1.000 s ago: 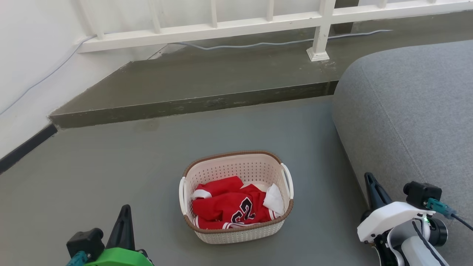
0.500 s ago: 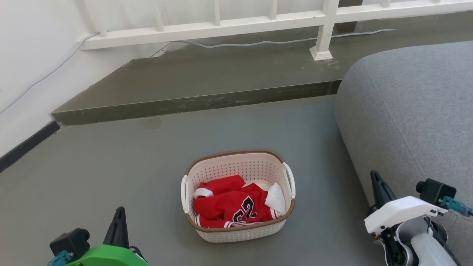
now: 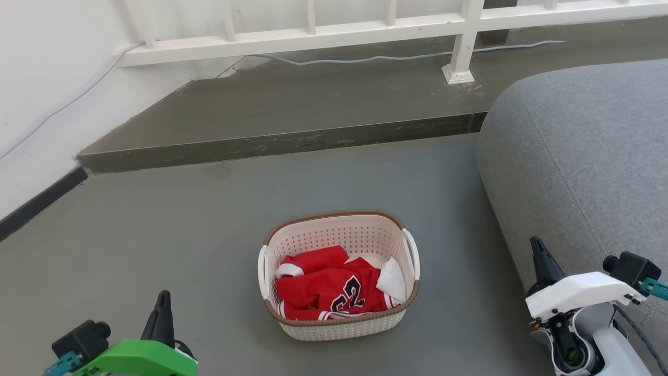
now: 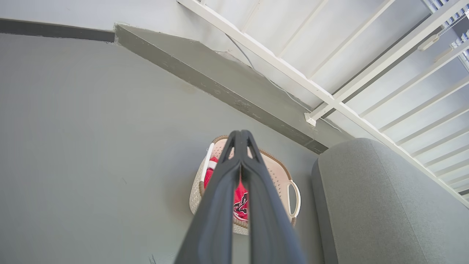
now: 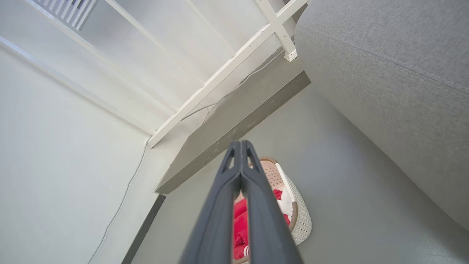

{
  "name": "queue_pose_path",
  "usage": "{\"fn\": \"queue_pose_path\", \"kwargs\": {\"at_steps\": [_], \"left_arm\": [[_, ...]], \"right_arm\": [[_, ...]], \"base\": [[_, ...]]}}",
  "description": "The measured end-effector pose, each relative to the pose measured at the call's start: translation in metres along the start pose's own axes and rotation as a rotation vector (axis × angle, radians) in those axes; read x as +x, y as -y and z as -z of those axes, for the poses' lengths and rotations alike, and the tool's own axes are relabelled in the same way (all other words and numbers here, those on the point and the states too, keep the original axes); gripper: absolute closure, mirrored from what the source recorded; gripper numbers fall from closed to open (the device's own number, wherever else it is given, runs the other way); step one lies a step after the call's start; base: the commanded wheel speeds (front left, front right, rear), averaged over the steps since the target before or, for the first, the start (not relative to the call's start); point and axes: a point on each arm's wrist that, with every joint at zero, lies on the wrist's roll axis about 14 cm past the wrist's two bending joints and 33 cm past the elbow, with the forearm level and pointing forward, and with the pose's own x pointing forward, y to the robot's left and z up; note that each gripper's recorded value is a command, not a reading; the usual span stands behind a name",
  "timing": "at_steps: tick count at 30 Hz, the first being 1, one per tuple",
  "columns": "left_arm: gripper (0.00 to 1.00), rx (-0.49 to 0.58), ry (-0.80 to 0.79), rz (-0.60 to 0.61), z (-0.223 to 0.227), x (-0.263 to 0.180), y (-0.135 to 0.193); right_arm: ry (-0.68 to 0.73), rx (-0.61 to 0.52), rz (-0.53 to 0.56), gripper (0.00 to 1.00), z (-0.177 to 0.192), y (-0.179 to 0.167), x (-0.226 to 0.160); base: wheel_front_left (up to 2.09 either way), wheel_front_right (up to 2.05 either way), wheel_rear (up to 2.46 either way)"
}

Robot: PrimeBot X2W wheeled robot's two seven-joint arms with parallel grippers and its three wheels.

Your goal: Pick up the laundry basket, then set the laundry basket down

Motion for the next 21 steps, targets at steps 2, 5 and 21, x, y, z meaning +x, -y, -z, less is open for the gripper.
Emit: {"fn": "queue_pose_path", "kwargs": {"at_steps": [2,5,21], "left_arm": [[1.0,-0.024,0.002,0.001,-0.001,0.0,-0.001],[1.0,-0.062,-0.001,-0.011,-0.002,0.0,-0.004],[1.0,-0.253,-0.007,-0.024,-0.008,0.004,-0.011]], "right_arm": [[-0.004,0.027,0.001,1.0,0.0,0.0,0.001],[-0.005,0.067,0.003,1.0,-0.001,0.0,0.001],[-0.003,0.263,0.0,1.0,-0.007,0.001,0.005]], "base": [[0.0,0.0,0.0],[0.0,0.0,0.0],[0.0,0.0,0.0]]}}
